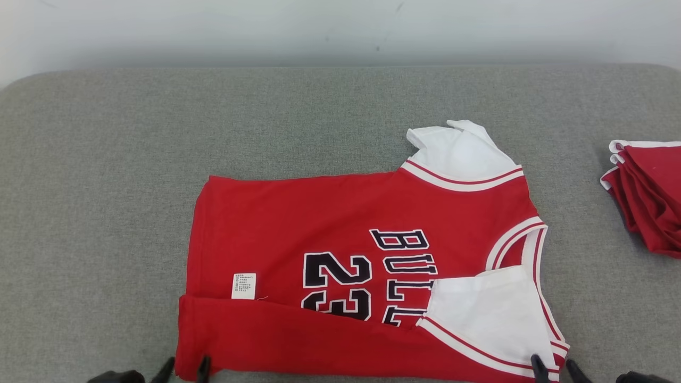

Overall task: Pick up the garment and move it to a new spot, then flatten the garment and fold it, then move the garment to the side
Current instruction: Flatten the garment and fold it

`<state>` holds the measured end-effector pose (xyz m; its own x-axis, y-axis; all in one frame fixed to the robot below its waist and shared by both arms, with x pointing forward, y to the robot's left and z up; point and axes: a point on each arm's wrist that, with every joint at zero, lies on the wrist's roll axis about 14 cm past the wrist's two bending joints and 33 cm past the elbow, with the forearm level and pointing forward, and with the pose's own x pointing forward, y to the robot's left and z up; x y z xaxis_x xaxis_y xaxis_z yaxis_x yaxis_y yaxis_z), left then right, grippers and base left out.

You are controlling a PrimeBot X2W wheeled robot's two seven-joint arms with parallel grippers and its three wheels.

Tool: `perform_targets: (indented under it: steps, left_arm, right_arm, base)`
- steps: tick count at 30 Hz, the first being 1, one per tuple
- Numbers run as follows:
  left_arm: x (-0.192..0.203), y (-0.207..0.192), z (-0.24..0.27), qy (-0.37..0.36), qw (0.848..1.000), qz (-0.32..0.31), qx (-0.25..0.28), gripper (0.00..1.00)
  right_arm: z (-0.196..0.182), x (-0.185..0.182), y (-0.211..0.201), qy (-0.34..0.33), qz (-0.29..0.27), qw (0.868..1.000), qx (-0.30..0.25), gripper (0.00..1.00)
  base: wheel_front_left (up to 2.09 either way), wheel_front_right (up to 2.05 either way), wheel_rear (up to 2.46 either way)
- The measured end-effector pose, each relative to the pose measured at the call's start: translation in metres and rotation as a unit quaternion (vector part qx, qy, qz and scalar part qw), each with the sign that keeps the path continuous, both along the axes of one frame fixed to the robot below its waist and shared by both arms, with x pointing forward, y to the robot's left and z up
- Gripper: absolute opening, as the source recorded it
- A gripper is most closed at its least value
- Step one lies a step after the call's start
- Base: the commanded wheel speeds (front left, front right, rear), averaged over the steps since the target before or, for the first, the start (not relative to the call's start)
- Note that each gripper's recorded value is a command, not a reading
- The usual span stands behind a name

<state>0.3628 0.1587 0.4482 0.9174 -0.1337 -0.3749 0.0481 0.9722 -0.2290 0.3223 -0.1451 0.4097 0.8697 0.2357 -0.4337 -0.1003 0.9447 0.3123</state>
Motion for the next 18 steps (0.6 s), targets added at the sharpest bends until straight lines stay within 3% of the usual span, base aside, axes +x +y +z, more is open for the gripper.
perform_targets:
  steps: [6,11,18]
  left_arm:
    - [0.021,0.012,0.024,-0.062,0.998,0.024,0.010,1.00]
    - [0.048,0.014,0.067,-0.162,0.986,0.034,0.020,1.00]
    - [0.076,0.016,0.105,-0.252,0.966,0.051,0.020,1.00]
  right_arm:
    - [0.031,0.026,-0.024,-0.074,-0.035,0.996,-0.019,1.00]
    - [0.073,0.055,-0.041,-0.172,-0.062,0.982,-0.046,1.00]
    - [0.115,0.080,-0.019,-0.268,-0.026,0.961,-0.064,1.00]
  base:
    - [0.00,0.00,0.00]
    - [0.00,0.00,0.00]
    - [0.00,0.00,0.00]
